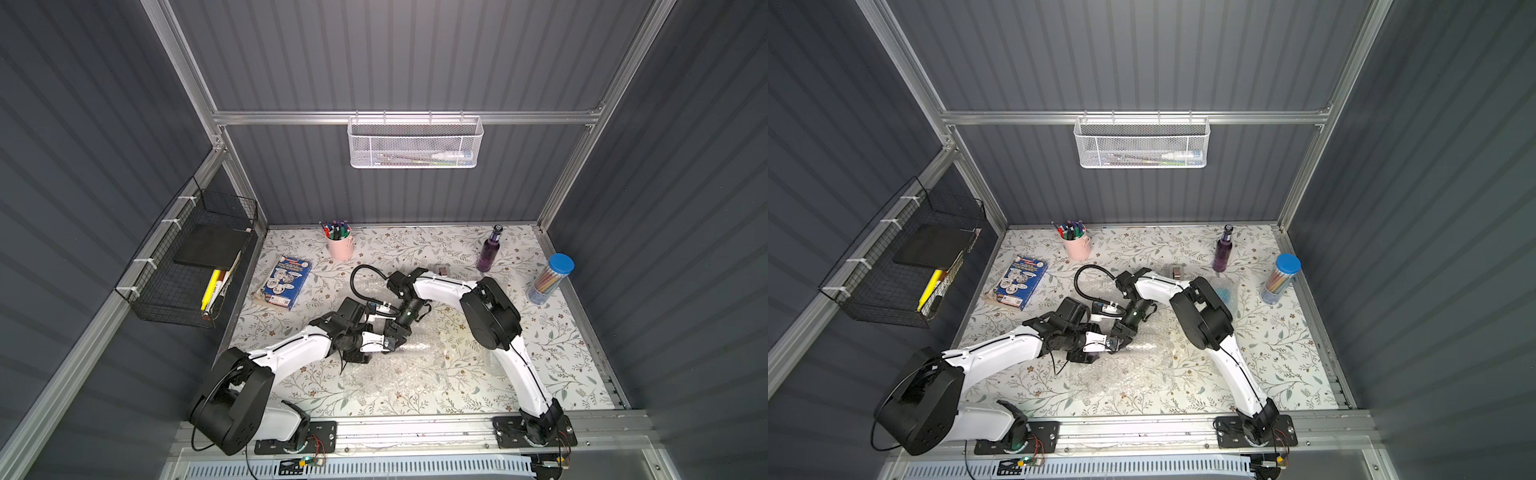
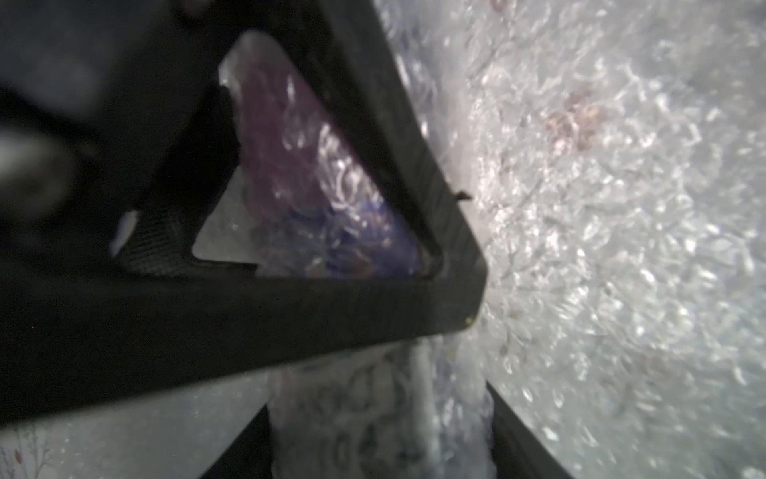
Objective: Wrap wine bottles in bubble wrap
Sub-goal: Wrap the bubble wrap around the bubble wrap.
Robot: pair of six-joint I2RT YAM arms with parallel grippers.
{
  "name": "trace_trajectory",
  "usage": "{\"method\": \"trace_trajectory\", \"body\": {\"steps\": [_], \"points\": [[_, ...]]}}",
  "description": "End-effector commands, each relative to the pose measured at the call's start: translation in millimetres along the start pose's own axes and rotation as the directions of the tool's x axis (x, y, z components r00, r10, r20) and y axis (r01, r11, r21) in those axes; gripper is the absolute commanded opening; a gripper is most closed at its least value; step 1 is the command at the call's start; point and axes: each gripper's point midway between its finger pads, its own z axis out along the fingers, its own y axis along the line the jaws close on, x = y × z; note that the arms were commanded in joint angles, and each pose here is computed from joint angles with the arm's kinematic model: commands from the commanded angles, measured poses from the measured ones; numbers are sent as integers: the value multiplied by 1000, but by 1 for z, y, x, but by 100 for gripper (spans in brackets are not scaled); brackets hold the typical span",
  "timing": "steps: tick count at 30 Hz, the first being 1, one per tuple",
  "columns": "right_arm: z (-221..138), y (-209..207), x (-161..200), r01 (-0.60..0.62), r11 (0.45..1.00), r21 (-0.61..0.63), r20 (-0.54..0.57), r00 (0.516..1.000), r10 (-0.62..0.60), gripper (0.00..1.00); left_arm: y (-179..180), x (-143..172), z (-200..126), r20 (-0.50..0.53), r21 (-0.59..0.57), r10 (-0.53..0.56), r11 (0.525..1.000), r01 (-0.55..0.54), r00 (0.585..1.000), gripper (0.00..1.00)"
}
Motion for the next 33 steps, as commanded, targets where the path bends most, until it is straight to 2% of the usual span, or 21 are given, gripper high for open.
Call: {"method": "trace_trajectory", "body": {"steps": [1,4,8,15,21,23,28,30,33], "points": [[0,14,-2,5,999,-45,6,1000,-5,64,11,-2,0,-10,-10,-32,999,32,999,60],[-8,22,-8,33,999,-33,21,999,-32,70,6,-7,2,23,16,-92,996,92,995,54],[-21,34,-12,60,998,-8,33,998,-59,73,-3,-4,8,4,82,-148,986,147,989,49],[-53,45,0,56,995,88,29,998,-58,76,-11,-10,4,33,178,-277,947,267,960,49],[-87,34,25,31,961,274,26,999,-40,77,-16,-20,1,67,303,-379,889,343,923,50],[-98,30,33,45,927,373,35,997,-62,77,-16,-26,-1,80,370,-439,846,383,895,52],[-112,39,36,166,817,553,58,970,-236,78,-16,-35,-4,50,526,-534,733,433,844,51],[-108,43,39,235,759,607,17,951,-308,79,-15,-38,-4,40,570,-568,689,448,822,51],[-95,41,41,352,628,694,-105,912,-396,81,-14,-41,-5,13,635,-620,612,472,785,51]]}}
